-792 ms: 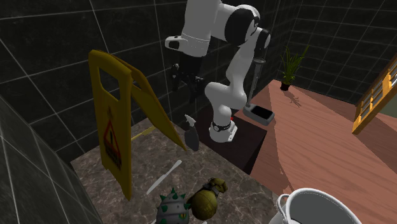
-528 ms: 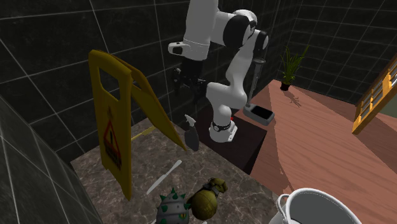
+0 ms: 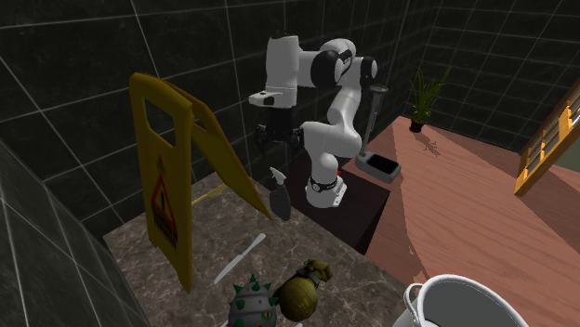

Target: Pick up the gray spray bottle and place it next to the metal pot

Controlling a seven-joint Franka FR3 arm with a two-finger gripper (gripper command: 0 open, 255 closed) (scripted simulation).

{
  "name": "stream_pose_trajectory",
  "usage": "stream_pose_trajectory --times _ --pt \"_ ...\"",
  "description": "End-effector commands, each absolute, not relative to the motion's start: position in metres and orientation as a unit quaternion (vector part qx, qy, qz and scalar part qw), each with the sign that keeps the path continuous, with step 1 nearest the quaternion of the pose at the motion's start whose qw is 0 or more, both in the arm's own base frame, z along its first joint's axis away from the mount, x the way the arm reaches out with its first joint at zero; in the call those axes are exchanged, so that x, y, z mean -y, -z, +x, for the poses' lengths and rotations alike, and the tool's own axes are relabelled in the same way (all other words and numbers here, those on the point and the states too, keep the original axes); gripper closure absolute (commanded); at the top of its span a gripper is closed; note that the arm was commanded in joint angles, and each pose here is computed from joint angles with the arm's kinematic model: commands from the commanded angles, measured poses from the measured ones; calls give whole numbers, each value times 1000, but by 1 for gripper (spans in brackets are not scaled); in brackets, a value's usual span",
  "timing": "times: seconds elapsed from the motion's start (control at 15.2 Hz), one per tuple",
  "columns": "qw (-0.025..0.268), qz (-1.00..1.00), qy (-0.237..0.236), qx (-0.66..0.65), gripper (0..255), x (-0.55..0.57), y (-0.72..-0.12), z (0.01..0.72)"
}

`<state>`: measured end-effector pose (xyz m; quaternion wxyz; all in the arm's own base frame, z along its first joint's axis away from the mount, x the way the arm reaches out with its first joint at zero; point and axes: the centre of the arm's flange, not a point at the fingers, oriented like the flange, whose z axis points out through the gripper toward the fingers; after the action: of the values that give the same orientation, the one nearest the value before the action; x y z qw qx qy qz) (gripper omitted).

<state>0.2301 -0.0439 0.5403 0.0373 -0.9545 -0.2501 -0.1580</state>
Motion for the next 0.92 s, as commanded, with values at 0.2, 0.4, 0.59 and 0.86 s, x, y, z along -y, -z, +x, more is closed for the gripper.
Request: stream_pose_trajectory --times 0.2,0.4,0.59,0.86 --pt "86 -898 175 394 0 85 -479 214" --pt "114 -854 182 473 0 110 -441 212" --pt "141 -803 187 548 0 133 -401 214" --pt "175 -724 192 639 0 161 -347 225"
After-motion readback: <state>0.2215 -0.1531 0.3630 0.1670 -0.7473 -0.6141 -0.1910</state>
